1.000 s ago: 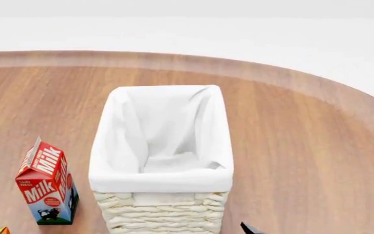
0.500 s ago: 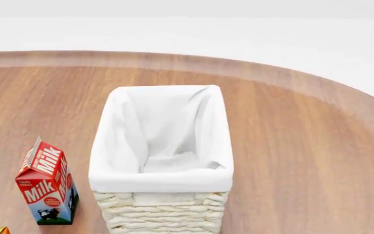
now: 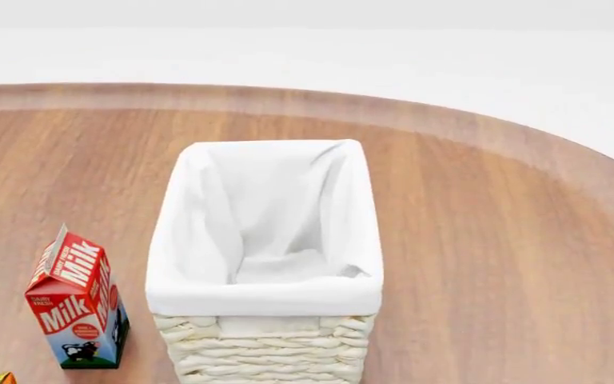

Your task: Pick up the alphabet soup, and put it in the basket.

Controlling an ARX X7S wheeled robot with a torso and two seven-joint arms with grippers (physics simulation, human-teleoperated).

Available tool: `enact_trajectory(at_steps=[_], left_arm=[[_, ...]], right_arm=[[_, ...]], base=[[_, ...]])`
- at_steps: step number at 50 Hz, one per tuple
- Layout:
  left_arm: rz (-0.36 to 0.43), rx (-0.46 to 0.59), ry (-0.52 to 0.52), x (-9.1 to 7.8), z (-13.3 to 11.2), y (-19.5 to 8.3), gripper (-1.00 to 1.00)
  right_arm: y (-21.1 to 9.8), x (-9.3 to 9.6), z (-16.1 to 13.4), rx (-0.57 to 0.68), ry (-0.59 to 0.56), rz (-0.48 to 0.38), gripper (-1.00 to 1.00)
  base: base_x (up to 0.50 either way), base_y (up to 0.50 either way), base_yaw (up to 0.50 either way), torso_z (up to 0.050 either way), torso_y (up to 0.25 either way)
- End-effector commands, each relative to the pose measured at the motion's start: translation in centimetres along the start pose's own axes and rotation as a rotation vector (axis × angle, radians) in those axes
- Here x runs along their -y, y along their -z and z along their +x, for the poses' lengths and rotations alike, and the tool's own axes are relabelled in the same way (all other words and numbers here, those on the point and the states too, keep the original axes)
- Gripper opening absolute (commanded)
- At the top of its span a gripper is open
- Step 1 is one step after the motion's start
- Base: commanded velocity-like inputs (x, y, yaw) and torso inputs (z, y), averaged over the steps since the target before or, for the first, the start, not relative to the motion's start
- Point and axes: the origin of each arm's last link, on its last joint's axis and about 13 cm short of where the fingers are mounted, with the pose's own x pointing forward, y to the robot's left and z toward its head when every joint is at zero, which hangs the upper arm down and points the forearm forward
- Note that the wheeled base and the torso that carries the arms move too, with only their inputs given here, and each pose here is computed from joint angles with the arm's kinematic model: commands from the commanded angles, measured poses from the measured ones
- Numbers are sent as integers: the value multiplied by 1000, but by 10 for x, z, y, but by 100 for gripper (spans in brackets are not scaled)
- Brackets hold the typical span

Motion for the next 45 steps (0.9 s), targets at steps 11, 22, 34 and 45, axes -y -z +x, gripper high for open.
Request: enact_trajectory(at_steps=[11,22,34,45], left_arm=[[3,3,3,0,0,0,100],[4,3,5,0,0,1,100],[4,4,5,0,0,1,100],[5,4,4,0,-1,0,100]], right_arm=[[0,-12,4,-8,-118,-12,100],[7,-15,6,-45,-148,-16,100],[14,-18,5,-100,-146,-22,100],[21,-22,4,-127,-131,-28,100]], base=[[0,0,0,0,0],[0,0,0,0,0],[0,0,0,0,0],[0,0,0,0,0]])
